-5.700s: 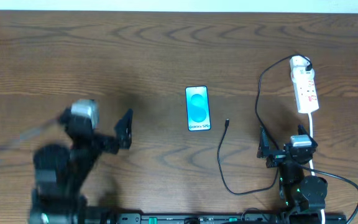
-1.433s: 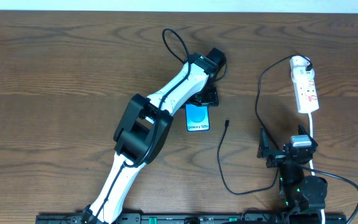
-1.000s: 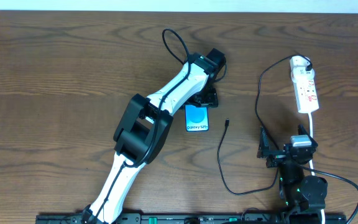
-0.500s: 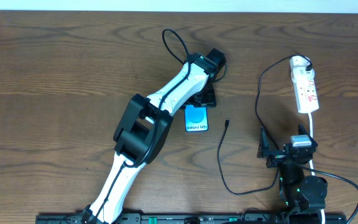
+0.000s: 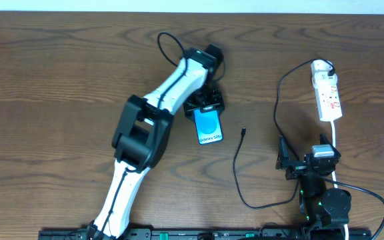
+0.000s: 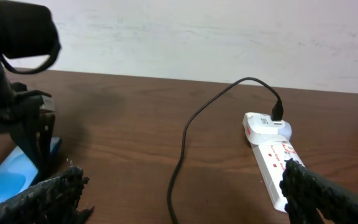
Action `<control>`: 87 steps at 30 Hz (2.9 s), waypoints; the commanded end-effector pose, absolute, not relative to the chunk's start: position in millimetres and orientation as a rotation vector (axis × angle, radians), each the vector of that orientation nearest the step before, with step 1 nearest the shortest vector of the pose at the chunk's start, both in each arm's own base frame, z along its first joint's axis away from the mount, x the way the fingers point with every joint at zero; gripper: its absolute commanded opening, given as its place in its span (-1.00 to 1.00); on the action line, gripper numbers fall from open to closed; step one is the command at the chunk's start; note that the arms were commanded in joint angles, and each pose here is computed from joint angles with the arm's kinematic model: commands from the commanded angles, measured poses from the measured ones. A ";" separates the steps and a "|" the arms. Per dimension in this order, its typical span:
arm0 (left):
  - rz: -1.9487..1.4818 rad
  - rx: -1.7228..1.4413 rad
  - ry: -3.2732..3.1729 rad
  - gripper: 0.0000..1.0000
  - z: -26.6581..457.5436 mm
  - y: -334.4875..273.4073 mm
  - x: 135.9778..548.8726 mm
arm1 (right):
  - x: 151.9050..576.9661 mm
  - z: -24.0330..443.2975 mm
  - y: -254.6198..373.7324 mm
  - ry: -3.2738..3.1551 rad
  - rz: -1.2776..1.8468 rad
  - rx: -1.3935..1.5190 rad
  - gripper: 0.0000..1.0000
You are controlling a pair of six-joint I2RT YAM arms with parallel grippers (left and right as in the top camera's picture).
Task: Plug charger to phone and switch on socket
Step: 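Lift the phone with the left gripper and tilt it upright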
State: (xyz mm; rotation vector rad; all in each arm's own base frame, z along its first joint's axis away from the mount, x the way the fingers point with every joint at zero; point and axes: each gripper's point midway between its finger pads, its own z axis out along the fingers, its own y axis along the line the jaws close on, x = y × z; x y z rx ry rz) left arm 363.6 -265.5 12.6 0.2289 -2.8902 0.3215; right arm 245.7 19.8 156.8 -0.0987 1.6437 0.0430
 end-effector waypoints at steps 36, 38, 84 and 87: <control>1.629 0.401 -1.876 0.43 210.3 -277.1 390.4 | 245.4 156.3 19.7 1.645 0.049 -0.089 0.98; 1.615 0.461 -1.856 0.43 210.4 -268.4 396.1 | 245.4 156.2 19.7 1.645 0.049 -0.089 0.99; 1.731 0.560 -1.885 0.43 300.3 -213.5 394.0 | 245.4 156.2 19.7 1.645 0.049 -0.089 0.99; 1.740 0.575 -1.885 0.43 300.3 -207.9 397.0 | 245.9 156.4 13.1 1.645 0.000 -0.078 0.99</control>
